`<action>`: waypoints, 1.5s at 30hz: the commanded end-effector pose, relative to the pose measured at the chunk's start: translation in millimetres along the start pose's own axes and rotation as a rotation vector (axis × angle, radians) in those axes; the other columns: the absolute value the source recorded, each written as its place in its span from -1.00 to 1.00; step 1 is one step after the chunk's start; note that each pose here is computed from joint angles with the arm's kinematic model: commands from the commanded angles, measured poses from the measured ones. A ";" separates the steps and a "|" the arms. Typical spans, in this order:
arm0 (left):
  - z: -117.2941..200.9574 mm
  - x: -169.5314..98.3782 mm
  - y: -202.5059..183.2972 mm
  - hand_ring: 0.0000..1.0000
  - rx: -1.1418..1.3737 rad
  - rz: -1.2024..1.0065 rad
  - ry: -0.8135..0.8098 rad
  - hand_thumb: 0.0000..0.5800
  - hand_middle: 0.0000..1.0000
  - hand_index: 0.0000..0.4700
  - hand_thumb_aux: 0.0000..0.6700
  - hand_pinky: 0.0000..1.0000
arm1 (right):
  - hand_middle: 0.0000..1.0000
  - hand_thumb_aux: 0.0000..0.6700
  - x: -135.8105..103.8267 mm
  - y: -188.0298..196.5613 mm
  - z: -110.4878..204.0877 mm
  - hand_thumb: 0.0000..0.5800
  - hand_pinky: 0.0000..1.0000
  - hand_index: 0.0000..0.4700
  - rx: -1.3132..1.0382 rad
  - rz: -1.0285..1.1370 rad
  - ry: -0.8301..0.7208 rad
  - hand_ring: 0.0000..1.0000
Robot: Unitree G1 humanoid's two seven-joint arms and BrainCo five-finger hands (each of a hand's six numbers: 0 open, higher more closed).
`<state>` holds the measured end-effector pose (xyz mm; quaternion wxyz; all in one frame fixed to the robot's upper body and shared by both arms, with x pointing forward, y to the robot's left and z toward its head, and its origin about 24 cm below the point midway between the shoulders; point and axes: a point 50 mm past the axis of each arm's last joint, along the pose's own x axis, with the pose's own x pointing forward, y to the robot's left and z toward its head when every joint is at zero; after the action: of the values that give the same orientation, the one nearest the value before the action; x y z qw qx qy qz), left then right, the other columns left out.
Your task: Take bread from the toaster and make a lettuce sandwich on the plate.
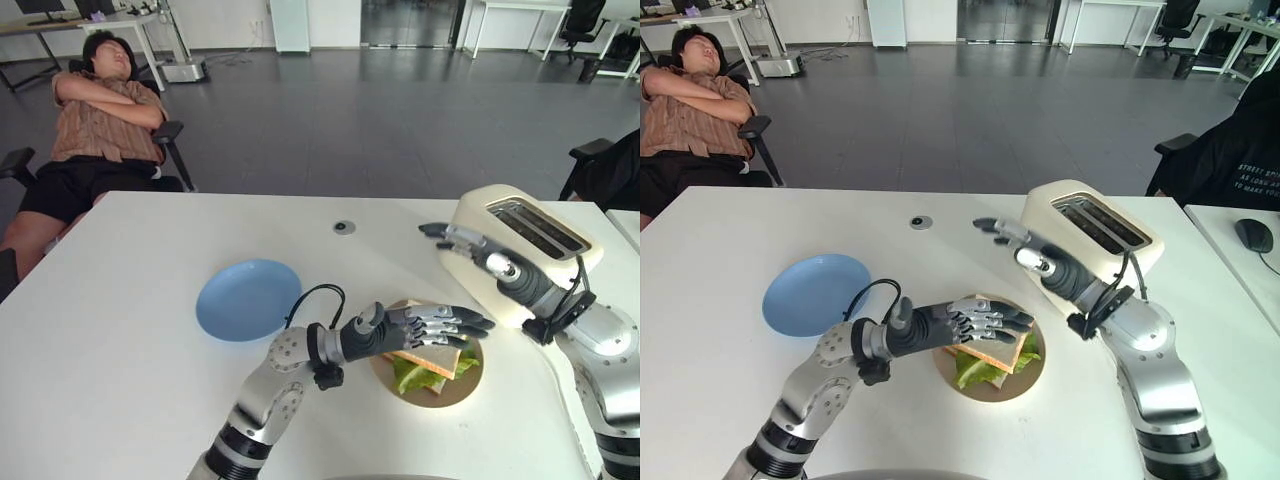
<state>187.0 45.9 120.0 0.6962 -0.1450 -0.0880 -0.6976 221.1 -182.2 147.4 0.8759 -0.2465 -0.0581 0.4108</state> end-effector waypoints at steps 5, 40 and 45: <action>-52.8 -44.5 -36.4 1.00 -0.178 -0.223 0.492 1.00 1.00 1.00 1.00 1.00 | 1.00 1.00 -53.2 51.4 -24.9 1.00 1.00 1.00 0.280 0.666 0.340 1.00; -113.2 -87.4 136.9 1.00 0.577 0.613 1.099 1.00 1.00 1.00 1.00 1.00 | 1.00 1.00 116.6 12.8 -112.3 1.00 1.00 1.00 0.101 0.139 0.292 1.00; -107.9 -78.1 139.2 1.00 0.571 0.583 1.020 1.00 1.00 1.00 1.00 1.00 | 1.00 1.00 98.0 7.0 -108.2 1.00 1.00 1.00 0.154 0.143 0.219 1.00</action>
<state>338.1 66.2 19.0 0.8374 0.3884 0.0304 -0.3834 318.6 -135.4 33.7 0.8576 -0.2389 0.0959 0.4452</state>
